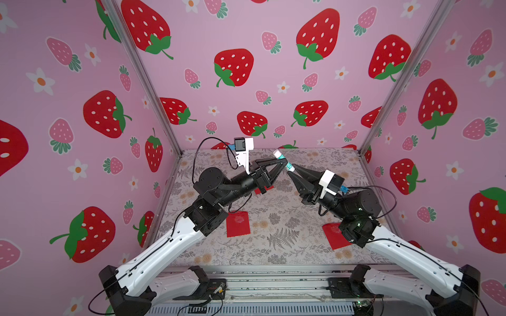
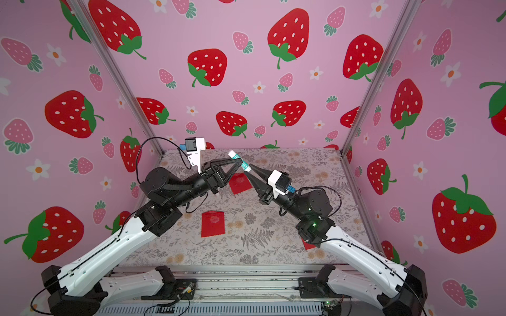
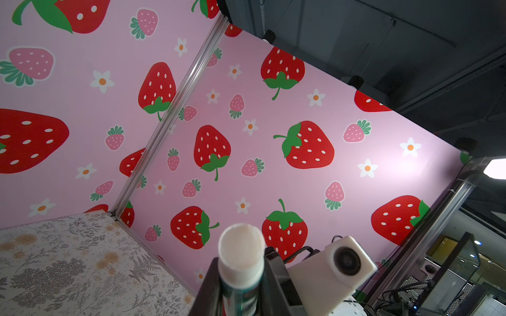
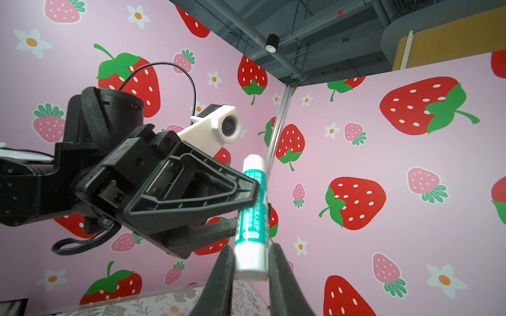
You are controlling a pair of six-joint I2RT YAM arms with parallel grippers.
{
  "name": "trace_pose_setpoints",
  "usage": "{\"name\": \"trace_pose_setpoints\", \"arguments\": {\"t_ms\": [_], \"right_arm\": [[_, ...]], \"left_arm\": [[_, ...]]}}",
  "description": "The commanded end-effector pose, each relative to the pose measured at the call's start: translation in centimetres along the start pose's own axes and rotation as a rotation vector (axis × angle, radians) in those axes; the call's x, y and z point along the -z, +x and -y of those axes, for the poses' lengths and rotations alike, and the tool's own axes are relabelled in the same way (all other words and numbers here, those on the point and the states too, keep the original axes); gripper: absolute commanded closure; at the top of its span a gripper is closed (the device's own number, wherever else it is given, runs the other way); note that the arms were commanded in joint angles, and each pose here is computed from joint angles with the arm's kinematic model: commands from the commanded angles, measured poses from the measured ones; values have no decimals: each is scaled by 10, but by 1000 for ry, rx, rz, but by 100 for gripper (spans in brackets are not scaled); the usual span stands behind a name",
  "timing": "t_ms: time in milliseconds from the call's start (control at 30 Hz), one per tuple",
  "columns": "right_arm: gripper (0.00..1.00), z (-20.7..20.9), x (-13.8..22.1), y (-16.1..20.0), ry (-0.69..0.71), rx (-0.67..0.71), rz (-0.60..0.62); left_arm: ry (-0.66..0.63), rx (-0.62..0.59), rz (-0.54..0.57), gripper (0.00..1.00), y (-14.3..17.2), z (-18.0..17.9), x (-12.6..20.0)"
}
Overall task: Seal the envelope with a glue stick
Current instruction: Unscrew the glue stick.
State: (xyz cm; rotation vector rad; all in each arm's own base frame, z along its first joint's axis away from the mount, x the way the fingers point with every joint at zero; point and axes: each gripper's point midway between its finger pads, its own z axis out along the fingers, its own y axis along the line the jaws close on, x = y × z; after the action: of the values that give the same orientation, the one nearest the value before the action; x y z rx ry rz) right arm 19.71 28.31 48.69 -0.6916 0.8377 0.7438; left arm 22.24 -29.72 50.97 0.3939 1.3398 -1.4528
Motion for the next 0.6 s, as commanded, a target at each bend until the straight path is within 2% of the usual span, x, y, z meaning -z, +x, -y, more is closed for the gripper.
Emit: {"name": "trace_pose_setpoints", "arguments": {"t_ms": [0, 233, 433, 567], "right_arm": [[80, 4, -3, -28, 9, -4, 79], [92, 9, -2, -27, 31, -67, 66], [100, -1, 4, -26, -26, -301, 44], [100, -24, 18, -36, -157, -478, 36]], "left_arm": [[56, -21, 41, 100, -17, 17, 0], [92, -71, 28, 100, -14, 23, -1], [144, -246, -44, 100, -4, 33, 2], [279, -353, -125, 100, 6, 54, 5]]}}
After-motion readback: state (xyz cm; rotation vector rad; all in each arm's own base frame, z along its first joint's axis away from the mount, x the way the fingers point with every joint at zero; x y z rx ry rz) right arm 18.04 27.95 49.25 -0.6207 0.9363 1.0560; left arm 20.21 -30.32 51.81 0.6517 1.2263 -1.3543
